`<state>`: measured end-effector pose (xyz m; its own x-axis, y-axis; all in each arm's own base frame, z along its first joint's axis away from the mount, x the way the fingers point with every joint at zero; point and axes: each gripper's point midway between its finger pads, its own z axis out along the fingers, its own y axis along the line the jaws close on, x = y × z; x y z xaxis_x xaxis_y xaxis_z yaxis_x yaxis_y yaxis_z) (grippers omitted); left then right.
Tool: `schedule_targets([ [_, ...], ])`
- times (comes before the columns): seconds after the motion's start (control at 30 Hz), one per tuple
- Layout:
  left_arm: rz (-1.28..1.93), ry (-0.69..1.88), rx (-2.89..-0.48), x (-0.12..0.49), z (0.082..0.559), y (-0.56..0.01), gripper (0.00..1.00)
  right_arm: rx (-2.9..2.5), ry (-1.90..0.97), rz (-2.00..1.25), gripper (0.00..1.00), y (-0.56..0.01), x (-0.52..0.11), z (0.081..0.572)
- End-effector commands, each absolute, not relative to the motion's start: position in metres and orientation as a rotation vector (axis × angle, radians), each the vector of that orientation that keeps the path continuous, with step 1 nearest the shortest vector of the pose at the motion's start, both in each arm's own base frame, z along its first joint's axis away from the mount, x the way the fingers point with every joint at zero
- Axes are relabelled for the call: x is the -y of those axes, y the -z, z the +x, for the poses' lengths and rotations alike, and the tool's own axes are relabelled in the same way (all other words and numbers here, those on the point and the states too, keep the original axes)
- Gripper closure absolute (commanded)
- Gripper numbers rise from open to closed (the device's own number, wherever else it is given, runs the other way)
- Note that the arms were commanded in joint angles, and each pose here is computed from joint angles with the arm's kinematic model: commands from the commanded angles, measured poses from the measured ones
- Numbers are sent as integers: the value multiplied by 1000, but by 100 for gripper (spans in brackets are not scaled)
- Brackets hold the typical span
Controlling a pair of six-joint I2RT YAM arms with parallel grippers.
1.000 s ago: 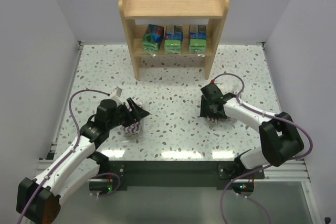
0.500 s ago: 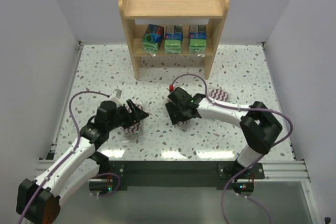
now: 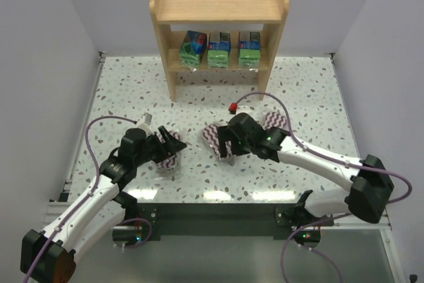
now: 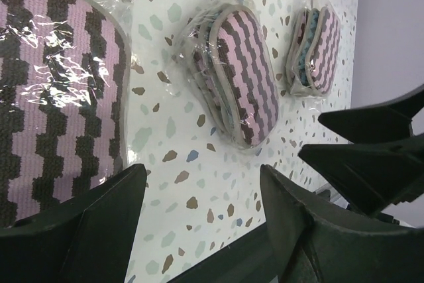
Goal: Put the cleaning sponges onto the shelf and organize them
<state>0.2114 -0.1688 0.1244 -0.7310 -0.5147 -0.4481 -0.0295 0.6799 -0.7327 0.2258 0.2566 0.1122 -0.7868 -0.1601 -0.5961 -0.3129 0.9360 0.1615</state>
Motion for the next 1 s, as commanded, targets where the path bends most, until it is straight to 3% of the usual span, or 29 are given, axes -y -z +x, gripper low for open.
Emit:
schedule_targets([
  [0.0, -402, 971, -2210, 170, 214, -128, 26, -2511, -397, -25, 1, -107, -234, 209],
  [0.33, -399, 995, -2216, 173, 212, -125, 26, -2404, -826, 521, 2, -95, -258, 208],
  [0.73, -409, 987, -2230, 172, 209, -120, 26, -2387, -933, 837, 11, -45, -269, 225],
  [0.77, -409, 987, -2230, 171, 209, -120, 26, -2395, -936, 850, 14, -40, -269, 225],
  [0.87, -411, 985, -2231, 171, 208, -120, 26, -2392, -961, 878, 37, -33, -272, 228],
  [0.9, -411, 983, -2230, 171, 209, -121, 26, -2397, -968, 882, 52, -32, -271, 227],
  [0.97, -411, 983, -2227, 170, 208, -122, 26, -2378, -1001, 871, 65, -41, -269, 225],
])
